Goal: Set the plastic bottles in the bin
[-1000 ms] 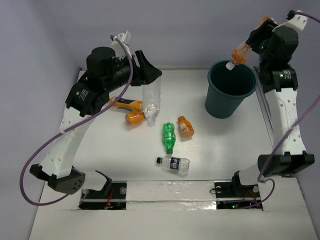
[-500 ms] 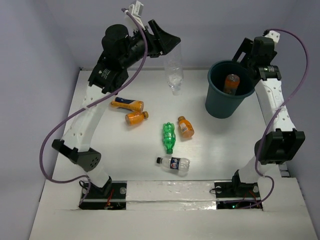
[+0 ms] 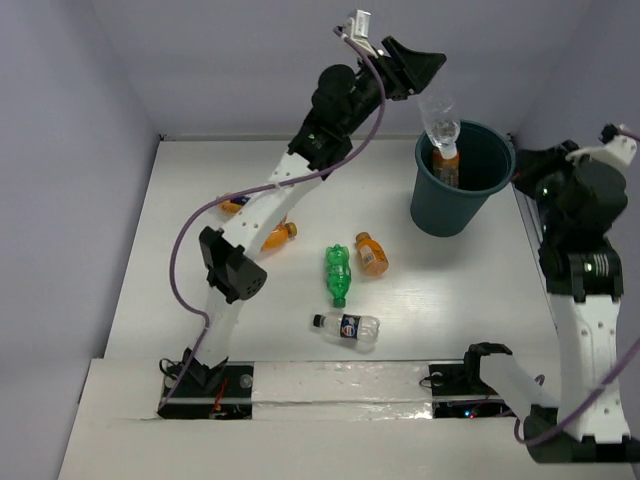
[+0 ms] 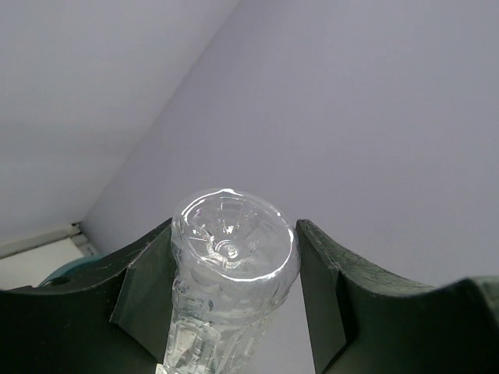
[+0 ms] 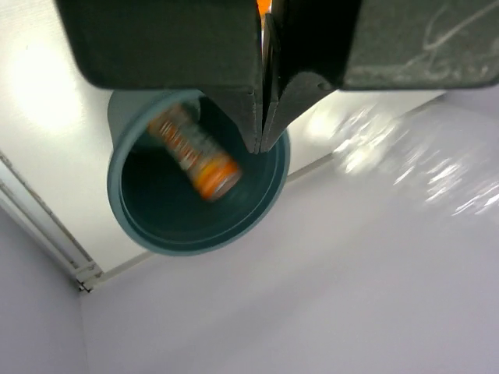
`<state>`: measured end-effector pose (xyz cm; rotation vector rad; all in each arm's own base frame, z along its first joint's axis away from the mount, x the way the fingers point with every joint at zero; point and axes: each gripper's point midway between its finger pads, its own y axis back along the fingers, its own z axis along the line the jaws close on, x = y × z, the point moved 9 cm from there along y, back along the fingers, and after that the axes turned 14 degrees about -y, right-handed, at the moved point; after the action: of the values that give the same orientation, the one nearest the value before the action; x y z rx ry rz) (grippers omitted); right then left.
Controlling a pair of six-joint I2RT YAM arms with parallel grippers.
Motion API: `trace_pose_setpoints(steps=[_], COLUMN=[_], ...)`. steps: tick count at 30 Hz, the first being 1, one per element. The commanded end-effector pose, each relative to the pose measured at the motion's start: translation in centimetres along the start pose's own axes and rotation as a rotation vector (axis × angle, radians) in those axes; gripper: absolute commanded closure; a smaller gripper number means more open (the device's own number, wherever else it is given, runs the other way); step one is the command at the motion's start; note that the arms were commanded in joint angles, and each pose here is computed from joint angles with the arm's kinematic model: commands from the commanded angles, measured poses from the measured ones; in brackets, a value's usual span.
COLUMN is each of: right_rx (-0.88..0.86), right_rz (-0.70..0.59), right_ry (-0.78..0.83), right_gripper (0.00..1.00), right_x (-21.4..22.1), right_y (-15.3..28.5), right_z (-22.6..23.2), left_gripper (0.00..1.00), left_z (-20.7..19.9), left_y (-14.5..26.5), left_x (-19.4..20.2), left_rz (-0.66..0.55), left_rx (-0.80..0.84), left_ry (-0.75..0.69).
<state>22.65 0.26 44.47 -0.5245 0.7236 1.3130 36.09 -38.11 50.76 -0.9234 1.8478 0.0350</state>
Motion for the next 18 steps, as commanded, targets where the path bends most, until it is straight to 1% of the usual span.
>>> trace_pose_setpoints(steps=[1, 2, 3, 4, 5, 6, 8, 10, 11, 12, 15, 16, 17, 18], right_rx=[-0.015, -0.028, -0.063, -0.065, -0.050, -0.074, -0.080, -0.103, -0.100, -0.096, -0.098, -0.101, -0.102, -0.106], right_rz=[0.086, 0.115, 0.114, 0.122, 0.136, 0.133, 0.167, 0.167, 0.170, 0.179, 0.171, 0.171, 0.175, 0.175], right_ry=[-0.072, -0.079, -0.100, -0.104, -0.104, -0.108, -0.104, -0.102, -0.098, -0.093, -0.087, -0.085, -0.085, -0.086], right_gripper=[1.00, 1.00, 0.99, 0.99, 0.99, 0.98, 0.97, 0.97, 0.97, 0.97, 0.96, 0.95, 0.94, 0.93], right_x=[2.6, 3.2, 3.1, 3.5, 3.9, 3.8, 4.3, 4.3, 4.4, 4.6, 4.6, 4.6, 4.7, 4.6], right_y=[2.0, 2.7, 4.2, 4.9, 5.4, 6.5, 7.2, 8.2, 8.3, 8.4, 8.8, 8.6, 8.5, 8.4], right_z=[-1.3, -1.5, -1.5, -1.8, -2.3, -2.3, -2.5, -2.7, -2.8, -3.0, -3.3, -3.2, -3.2, -3.1], left_gripper=[0.79, 0.79, 0.79, 0.79, 0.79, 0.79, 0.79, 0.79, 0.78, 0.76, 0.57, 0.41, 0.33, 0.21], left_z=[-4.3, -3.4, -3.1, -3.0, -2.1, -1.6, -0.5, -0.4, -0.4, -0.3, 0.0, -0.3, -0.2, -0.3], left_y=[-0.6, -1.5, -1.8, -2.2, -2.8, -3.0, -3.7, -4.0, -4.2, -4.3, -4.5, -4.5, -4.5, -4.4], left_x=[-4.1, -2.7, -2.6, -1.8, -0.6, 0.0, 1.6, 2.6, 3.5, 3.6, 5.0, 5.5, 5.6, 5.5], left_rz=[-0.312, -0.322, -0.342, -0.340, -0.340, -0.340, -0.338, -0.343, -0.341, -0.345, -0.310, -0.290, -0.285, -0.280], left_rx=[0.066, 0.032, 0.018, 0.015, -0.006, -0.014, -0.024, -0.019, -0.017, -0.021, -0.031, -0.031, -0.032, -0.030], left_ry=[-0.035, -0.043, -0.048, -0.041, -0.037, -0.035, -0.022, -0.019, -0.023, -0.033, -0.054, -0.063, -0.073, -0.083])
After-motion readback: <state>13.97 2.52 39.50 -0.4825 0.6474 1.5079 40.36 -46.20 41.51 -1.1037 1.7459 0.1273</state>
